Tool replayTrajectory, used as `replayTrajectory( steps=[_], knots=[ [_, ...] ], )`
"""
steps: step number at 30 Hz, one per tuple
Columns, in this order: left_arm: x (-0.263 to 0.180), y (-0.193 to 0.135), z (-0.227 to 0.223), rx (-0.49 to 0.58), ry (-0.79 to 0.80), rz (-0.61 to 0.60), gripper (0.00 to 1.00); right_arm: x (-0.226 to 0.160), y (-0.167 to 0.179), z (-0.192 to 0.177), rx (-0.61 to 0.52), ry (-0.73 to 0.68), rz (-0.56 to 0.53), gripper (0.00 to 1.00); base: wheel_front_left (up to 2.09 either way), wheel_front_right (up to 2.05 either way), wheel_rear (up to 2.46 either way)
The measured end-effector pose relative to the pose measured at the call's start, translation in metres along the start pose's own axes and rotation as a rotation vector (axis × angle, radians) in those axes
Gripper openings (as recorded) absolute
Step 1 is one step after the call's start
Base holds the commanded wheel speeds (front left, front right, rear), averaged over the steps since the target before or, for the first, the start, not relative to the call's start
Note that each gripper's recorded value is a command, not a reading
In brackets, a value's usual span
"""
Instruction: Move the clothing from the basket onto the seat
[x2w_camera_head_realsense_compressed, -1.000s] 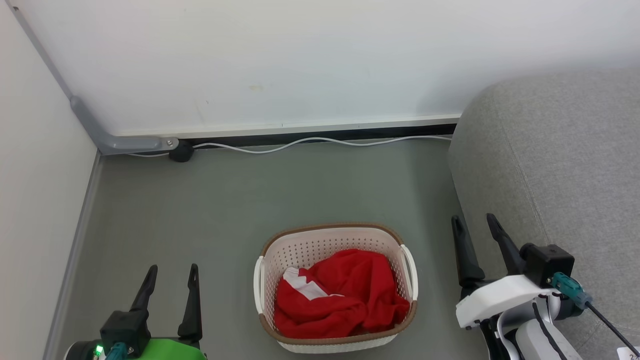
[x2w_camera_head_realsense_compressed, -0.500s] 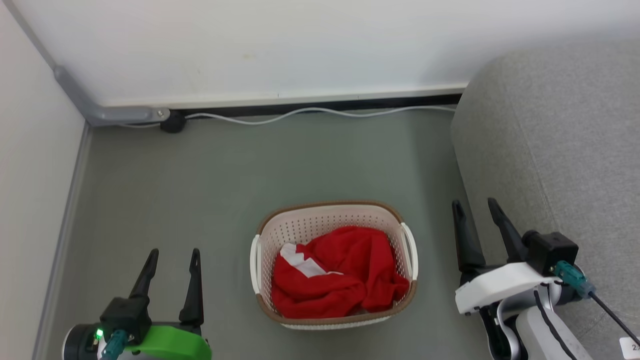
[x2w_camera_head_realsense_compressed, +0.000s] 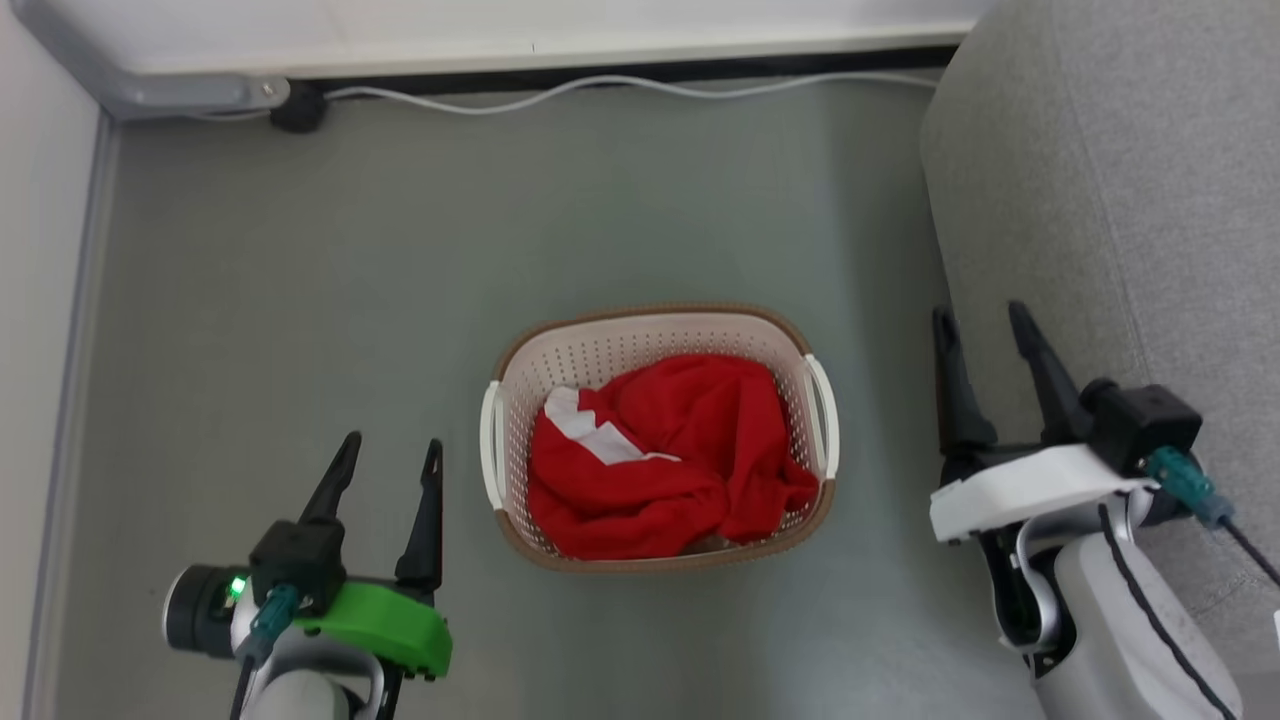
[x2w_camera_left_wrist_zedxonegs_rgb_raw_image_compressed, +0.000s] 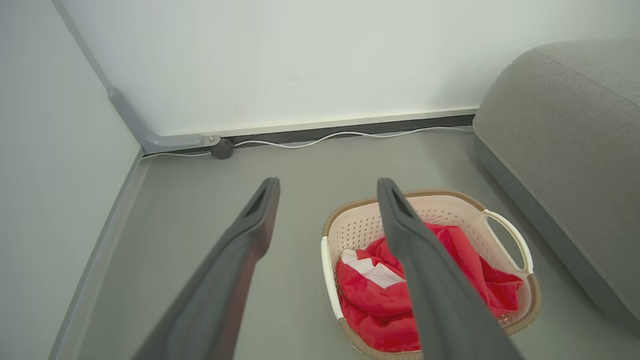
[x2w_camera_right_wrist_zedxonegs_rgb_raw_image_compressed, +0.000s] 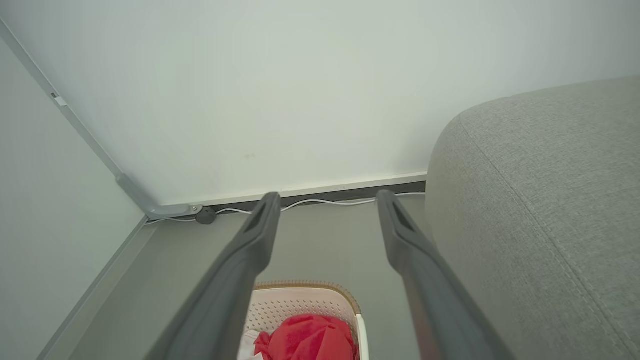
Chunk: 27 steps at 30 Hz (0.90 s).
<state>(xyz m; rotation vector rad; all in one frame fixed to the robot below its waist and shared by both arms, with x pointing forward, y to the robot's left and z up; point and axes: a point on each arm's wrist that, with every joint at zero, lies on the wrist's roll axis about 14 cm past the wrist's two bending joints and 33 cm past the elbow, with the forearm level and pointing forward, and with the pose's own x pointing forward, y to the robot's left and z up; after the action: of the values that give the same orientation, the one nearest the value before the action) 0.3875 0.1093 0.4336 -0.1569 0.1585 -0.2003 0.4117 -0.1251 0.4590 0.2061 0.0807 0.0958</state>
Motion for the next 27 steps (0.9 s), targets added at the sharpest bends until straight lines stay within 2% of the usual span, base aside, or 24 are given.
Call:
replayTrajectory(
  steps=[20,27],
  knots=[
    [0.079,-0.051,-0.095,0.030,0.240,-0.256,1.00,0.090,-0.039,0.003,-0.016,-0.082,-0.064,1.00,0.00,0.00,0.00],
    [0.098,-0.072,-0.125,0.030,0.293,-0.353,1.00,0.115,-0.052,-0.006,-0.024,-0.094,-0.082,1.00,0.00,0.00,0.00]
  ],
)
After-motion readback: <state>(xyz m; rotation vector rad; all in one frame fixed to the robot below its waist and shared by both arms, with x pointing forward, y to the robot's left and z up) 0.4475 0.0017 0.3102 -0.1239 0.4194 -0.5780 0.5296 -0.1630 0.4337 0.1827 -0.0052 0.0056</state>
